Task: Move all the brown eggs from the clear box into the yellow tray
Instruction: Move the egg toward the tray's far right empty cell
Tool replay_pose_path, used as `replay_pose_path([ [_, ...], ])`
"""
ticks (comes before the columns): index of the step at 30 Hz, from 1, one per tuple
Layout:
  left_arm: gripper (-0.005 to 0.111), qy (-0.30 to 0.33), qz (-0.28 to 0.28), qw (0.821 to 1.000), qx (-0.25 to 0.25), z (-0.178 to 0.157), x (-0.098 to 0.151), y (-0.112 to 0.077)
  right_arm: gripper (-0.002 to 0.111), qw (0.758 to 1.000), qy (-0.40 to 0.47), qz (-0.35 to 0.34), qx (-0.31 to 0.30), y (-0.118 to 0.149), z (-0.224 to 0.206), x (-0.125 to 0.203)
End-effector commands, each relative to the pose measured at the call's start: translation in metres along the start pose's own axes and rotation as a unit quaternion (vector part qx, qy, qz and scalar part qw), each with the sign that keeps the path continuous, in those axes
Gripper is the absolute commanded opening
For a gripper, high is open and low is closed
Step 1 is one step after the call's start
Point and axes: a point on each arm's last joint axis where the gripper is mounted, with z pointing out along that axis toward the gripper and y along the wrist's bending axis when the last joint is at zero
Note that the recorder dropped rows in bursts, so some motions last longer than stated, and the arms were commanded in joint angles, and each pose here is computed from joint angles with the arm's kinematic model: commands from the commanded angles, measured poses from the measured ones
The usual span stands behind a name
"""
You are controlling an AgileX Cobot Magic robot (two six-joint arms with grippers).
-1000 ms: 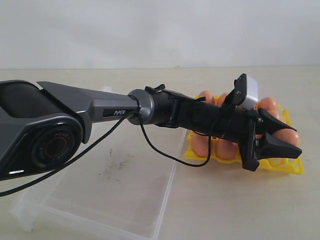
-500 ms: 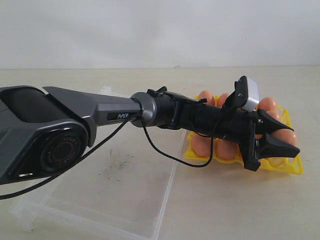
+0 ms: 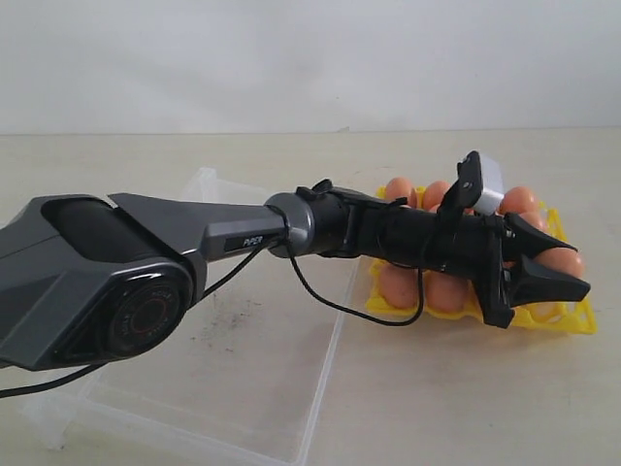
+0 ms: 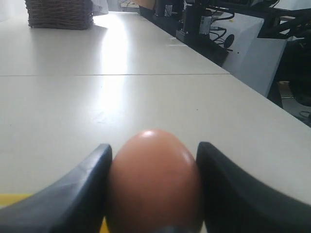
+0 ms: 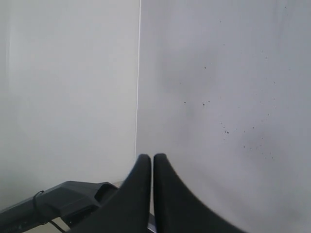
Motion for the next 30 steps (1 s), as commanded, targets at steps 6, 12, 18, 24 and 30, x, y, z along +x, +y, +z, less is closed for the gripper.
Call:
replay_pose_path([
  [6,0.004,0.024,-0.009,1.000,0.008,0.013,0.014,-0.010,0.000,1.000,0.000,-0.003,-0.009,0.002,-0.001,-0.001],
  [12,0.004,0.017,0.014,1.000,0.011,0.013,0.003,-0.010,0.000,1.000,0.000,-0.003,-0.009,0.002,-0.001,-0.001],
  [18,0.004,0.010,0.034,0.999,0.018,0.014,-0.006,-0.013,0.000,1.000,0.000,-0.003,-0.009,0.002,-0.001,-0.001],
  [24,0.004,0.012,0.053,0.998,0.010,0.021,-0.015,-0.015,0.000,1.000,0.000,-0.003,-0.010,0.003,-0.001,-0.001],
  [30,0.004,-0.010,0.084,0.996,0.014,0.022,-0.041,-0.014,0.000,1.000,0.000,-0.003,-0.011,0.003,-0.001,-0.001],
])
